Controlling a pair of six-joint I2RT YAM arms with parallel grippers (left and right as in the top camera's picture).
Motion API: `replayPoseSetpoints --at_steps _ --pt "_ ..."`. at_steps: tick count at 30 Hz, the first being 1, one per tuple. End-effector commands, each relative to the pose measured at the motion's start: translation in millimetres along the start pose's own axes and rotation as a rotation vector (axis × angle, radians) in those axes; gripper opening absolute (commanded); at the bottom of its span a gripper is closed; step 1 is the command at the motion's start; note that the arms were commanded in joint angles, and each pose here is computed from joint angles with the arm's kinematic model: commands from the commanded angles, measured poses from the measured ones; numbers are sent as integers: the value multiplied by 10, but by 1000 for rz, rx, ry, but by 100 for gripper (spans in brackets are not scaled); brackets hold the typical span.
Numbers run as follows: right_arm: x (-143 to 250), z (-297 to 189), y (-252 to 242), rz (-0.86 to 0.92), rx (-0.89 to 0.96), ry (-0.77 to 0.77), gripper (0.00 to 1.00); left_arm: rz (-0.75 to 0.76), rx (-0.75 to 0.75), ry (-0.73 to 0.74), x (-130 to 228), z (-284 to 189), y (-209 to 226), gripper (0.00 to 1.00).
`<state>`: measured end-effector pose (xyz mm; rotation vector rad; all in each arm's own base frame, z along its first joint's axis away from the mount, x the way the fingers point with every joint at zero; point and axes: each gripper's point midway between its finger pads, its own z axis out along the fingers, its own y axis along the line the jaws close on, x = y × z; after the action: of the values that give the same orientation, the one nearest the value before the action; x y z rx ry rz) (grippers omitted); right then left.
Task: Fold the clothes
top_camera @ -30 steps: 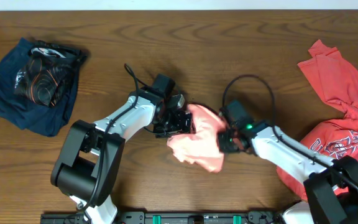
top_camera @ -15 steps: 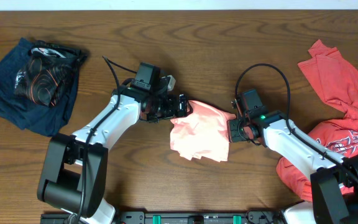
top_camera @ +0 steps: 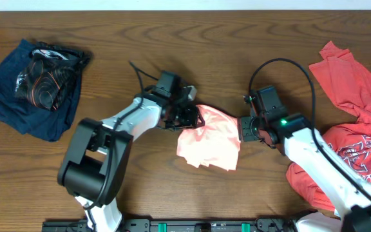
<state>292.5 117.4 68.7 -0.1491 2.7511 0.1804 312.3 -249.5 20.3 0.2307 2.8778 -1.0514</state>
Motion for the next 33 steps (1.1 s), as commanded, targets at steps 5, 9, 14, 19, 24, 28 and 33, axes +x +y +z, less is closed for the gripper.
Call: replayPoseSetpoints --at_steps 5,9,14,19,24,28,33 --pt "-136 -463 -97 -1 32 -118 61 59 20 -91 -352 -214 -5 6" --pt "-155 -706 -161 5 54 -183 63 17 14 -249 -820 -810 138 6" --pt "-164 -935 -229 26 54 -244 65 -19 -17 -510 -1347 -1868 386 6" --pt "-150 -1011 -269 38 56 -260 64 -77 -125 -770 -1629 -2990 847 6" --pt "-151 -1005 -270 39 57 -258 65 -165 -217 -964 -1582 -3935 1440 6" --pt "-158 -1007 -269 39 56 -261 66 -271 -282 -1047 -1322 -4377 1958 6" --pt "-162 -1008 -268 39 56 -263 67 -414 -323 -1071 -987 -4587 2518 6"
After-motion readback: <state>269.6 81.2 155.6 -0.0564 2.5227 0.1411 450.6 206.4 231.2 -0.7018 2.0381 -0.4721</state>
